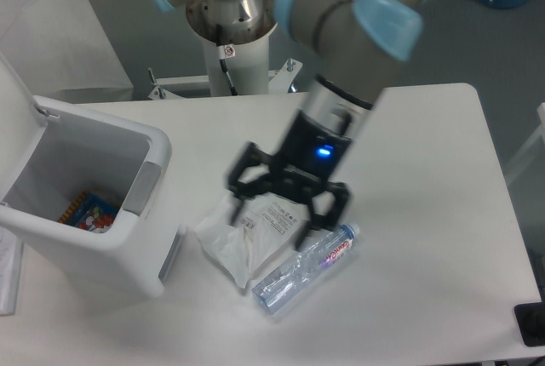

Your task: Open the trash can

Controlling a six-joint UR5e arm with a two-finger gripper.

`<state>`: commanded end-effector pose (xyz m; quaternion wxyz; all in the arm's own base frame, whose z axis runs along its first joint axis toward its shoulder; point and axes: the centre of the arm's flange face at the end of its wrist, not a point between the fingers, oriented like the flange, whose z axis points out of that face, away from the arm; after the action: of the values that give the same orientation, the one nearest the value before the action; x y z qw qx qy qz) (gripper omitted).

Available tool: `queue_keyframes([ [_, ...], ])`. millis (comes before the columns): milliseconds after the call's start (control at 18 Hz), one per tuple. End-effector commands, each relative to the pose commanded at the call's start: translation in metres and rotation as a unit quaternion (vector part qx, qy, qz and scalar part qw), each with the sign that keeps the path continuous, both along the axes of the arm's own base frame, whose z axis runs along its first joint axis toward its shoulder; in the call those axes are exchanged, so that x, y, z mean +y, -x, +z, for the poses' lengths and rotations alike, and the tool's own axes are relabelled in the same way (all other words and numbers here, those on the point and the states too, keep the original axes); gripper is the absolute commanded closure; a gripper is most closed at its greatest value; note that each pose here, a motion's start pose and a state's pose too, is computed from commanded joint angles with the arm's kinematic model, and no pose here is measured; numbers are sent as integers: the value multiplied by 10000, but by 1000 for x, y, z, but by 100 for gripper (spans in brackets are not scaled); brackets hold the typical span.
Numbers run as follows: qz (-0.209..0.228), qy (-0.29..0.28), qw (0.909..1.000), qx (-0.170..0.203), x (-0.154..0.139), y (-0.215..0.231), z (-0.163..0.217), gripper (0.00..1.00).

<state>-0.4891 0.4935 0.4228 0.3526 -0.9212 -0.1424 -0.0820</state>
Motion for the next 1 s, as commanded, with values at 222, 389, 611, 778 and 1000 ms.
queue_keyframes([
  [222,-314,1316,9848,1087,-8,50,-45,0],
  [389,-746,1922,9624,1770,-9,88,-61,0],
  [611,-1341,2524,9374,1990,-23,114,-66,0],
  [778,-2040,3043,9046,2177,-26,112,-73,0],
  [1000,-2112,3198,8970,2202,-17,100,-78,0],
])
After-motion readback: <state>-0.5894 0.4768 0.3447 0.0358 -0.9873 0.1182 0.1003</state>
